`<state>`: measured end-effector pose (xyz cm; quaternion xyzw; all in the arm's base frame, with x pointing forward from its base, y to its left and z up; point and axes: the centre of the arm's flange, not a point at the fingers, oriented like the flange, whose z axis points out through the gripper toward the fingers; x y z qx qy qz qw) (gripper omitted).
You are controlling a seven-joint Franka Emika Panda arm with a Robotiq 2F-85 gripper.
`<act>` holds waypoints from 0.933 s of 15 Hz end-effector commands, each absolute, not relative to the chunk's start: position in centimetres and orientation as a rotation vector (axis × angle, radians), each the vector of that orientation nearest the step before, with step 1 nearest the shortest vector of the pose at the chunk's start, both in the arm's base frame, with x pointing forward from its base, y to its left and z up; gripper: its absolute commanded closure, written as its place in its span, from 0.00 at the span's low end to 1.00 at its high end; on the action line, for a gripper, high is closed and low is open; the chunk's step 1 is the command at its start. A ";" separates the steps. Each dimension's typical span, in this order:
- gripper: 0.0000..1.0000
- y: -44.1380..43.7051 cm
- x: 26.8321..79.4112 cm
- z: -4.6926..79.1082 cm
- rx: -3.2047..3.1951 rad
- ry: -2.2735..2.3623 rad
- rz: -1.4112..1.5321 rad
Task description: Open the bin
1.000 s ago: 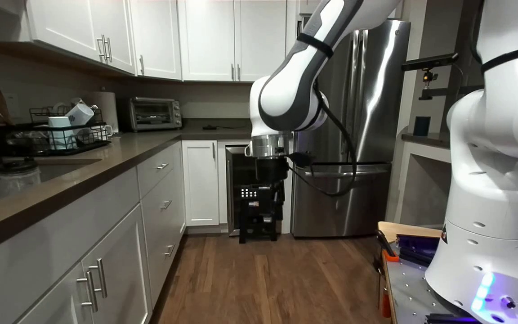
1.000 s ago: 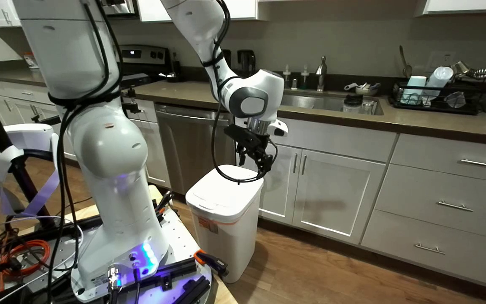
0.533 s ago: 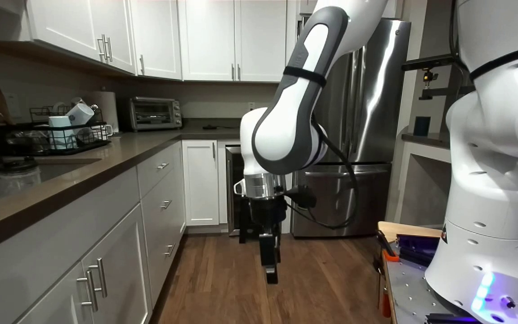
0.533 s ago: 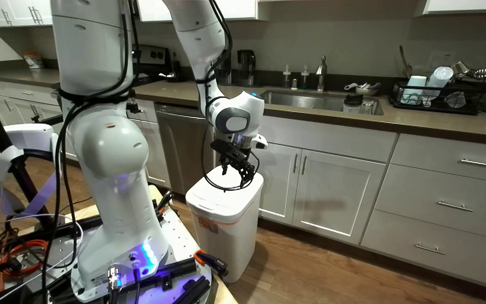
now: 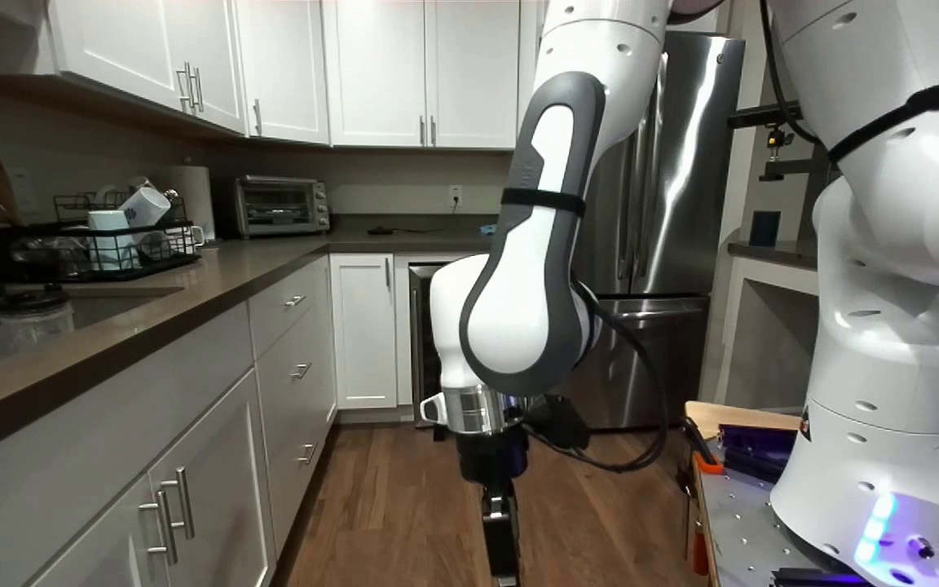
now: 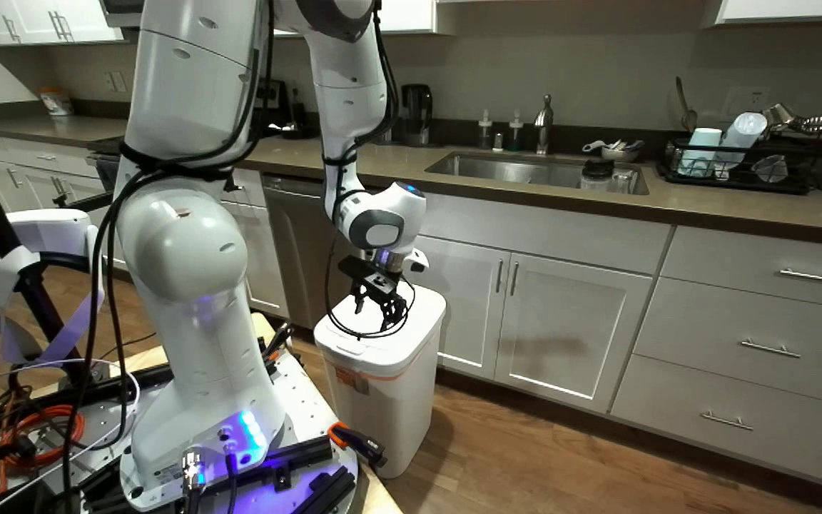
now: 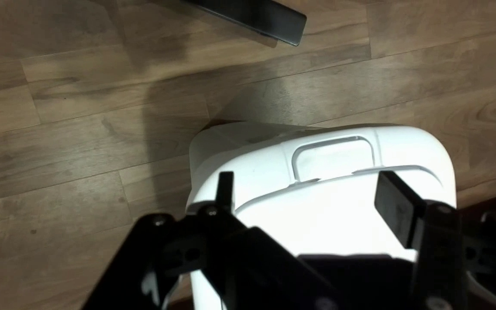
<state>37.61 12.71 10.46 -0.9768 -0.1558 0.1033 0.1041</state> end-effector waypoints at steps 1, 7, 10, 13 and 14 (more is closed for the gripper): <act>0.40 13.9 37.3 7.6 -2.868 -0.515 0.267; 0.72 16.5 35.9 2.8 -2.838 -0.635 0.260; 0.70 17.5 35.2 0.9 -2.816 -0.658 0.262; 0.68 18.2 35.4 -0.1 -2.808 -0.674 0.296; 0.65 18.4 35.5 -0.2 -2.808 -0.670 0.300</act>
